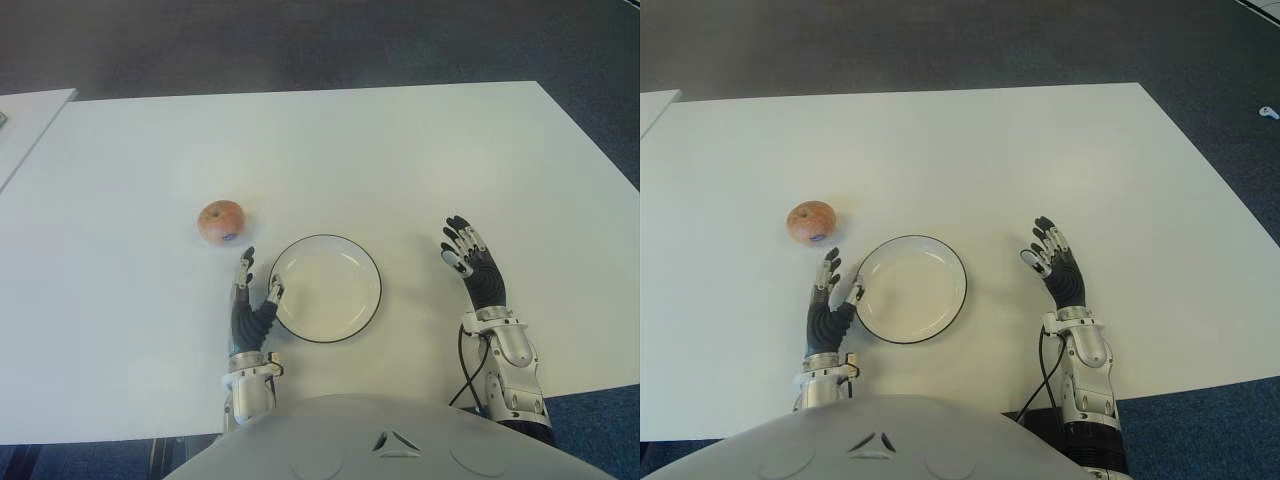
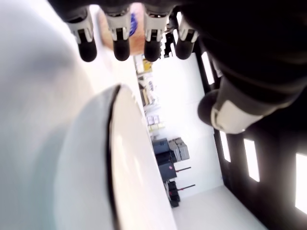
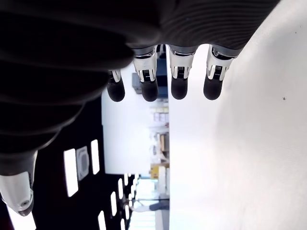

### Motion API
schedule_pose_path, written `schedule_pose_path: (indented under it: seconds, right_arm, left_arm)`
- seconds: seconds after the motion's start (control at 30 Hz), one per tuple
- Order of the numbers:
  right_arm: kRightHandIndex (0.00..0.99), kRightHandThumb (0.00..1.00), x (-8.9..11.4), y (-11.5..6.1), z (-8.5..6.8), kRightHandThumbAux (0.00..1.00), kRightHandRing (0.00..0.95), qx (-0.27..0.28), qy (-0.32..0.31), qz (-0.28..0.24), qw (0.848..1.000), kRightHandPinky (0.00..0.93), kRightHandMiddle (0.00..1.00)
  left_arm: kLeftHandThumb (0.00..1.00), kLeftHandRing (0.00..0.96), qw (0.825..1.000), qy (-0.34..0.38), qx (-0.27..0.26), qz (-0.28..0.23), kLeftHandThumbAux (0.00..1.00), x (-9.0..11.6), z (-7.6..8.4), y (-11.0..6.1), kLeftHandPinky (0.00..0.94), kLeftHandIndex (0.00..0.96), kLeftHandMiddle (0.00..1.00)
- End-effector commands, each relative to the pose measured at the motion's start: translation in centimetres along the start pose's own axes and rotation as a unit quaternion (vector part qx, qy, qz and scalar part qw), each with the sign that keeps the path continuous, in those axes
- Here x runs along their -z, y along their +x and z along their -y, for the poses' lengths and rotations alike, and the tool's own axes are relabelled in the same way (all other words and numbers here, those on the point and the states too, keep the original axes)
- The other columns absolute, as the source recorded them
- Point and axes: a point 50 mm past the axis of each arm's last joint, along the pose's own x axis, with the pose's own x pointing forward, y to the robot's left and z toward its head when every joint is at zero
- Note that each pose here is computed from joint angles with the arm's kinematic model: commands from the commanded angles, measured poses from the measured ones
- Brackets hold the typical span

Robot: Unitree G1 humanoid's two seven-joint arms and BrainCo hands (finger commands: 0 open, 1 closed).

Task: Put the apples into the plate.

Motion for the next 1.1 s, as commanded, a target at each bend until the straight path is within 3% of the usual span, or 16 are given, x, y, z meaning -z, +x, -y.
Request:
schedule_pose_path:
  seconds: [0.03, 0.27, 0.63, 0.87, 1.1]
  right_arm:
    - [0.000, 0.133, 0.5, 0.1, 0.3, 0.542, 0.000, 0.013, 0.002, -0.007, 1.000, 0.008, 0.019]
    - [0.000, 0.146, 0.6, 0.1, 0.2, 0.546, 0.000, 0.015, 0.002, -0.011, 1.000, 0.005, 0.021]
    - [0.000, 0.149, 1.1, 0.3, 0.4, 0.566, 0.000, 0.016, 0.000, -0.023, 1.000, 0.000, 0.014]
    - [0.000, 0.145, 1.5, 0.4, 0.5, 0.552, 0.000, 0.012, -0.005, -0.031, 0.999, 0.000, 0.015]
    - [0.000, 0.146, 1.9, 0.6, 0.7, 0.572, 0.000, 0.004, -0.010, -0.044, 0.999, 0.000, 0.004]
  left_arm:
    - [0.045, 0.225, 0.971, 0.217, -0.062, 0.077, 0.484, -2.4, -2.0, 1.2, 0.032, 0.008, 0.088]
    - [0.126, 0.102, 0.958, 0.267, -0.048, 0.095, 0.457, -3.9, -2.6, 1.1, 0.006, 0.016, 0.068]
    - [0.144, 0.069, 0.956, 0.266, -0.045, 0.120, 0.420, -5.5, -2.8, 0.8, 0.000, 0.014, 0.083]
    - [0.210, 0.050, 0.950, 0.271, -0.063, 0.145, 0.428, -6.3, -3.2, 1.1, 0.000, 0.028, 0.081]
    - [0.284, 0.039, 0.912, 0.361, -0.078, 0.180, 0.429, -5.9, -5.6, 3.5, 0.049, 0.061, 0.061]
